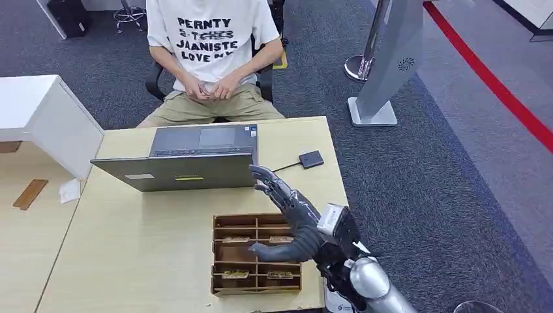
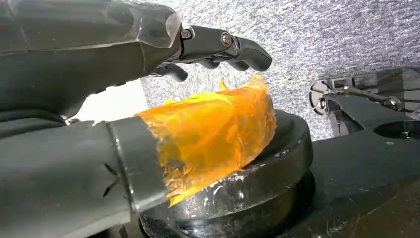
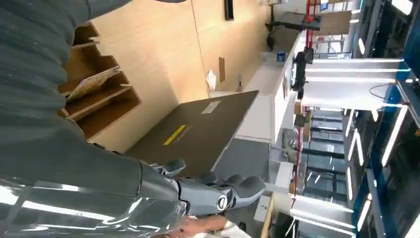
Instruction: Pass the card to the sensor for recognition and then transmit it.
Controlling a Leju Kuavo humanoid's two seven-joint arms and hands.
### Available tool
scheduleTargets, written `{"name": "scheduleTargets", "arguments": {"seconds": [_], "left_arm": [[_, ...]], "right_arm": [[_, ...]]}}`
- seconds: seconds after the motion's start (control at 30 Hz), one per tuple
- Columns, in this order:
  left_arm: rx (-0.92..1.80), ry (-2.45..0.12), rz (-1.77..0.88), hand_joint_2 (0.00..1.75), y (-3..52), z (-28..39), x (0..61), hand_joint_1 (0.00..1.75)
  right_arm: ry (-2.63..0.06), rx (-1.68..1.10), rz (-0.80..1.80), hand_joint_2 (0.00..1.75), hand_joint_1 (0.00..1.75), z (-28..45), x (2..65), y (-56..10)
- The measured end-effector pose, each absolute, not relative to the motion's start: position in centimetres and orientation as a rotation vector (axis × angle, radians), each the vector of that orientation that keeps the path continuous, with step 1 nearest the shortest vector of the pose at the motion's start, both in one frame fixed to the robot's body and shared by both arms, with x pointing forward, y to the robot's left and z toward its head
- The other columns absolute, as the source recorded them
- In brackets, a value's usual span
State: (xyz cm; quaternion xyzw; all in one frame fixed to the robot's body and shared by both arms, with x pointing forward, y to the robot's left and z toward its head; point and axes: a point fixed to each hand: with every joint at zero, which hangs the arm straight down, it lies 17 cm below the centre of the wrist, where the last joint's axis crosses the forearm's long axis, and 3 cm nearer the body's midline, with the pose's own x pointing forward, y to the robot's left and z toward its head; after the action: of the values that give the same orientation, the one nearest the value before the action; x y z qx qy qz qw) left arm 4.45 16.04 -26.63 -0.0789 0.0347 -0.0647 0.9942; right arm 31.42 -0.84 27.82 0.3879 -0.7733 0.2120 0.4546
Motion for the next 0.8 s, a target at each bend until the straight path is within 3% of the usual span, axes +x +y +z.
{"name": "scheduleTargets", "arguments": {"seconds": [0.13, 0.17, 0.8], "left_arm": [[-0.159, 0.069, -0.123, 0.00, 16.0, -26.6, 4.4, 0.00], [-0.160, 0.069, -0.121, 0.00, 16.0, -26.6, 4.4, 0.00], [-0.163, 0.071, -0.110, 0.00, 16.2, -26.7, 4.4, 0.00]], "right_arm": [[-1.857, 1.115, 0.569, 1.75, 0.00, 27.0, 28.2, -1.1], [-1.849, 1.126, 0.571, 0.00, 0.00, 26.6, 27.9, -1.2], [-1.723, 1.439, 0.662, 0.00, 0.00, 23.1, 18.1, -3.5]]}}
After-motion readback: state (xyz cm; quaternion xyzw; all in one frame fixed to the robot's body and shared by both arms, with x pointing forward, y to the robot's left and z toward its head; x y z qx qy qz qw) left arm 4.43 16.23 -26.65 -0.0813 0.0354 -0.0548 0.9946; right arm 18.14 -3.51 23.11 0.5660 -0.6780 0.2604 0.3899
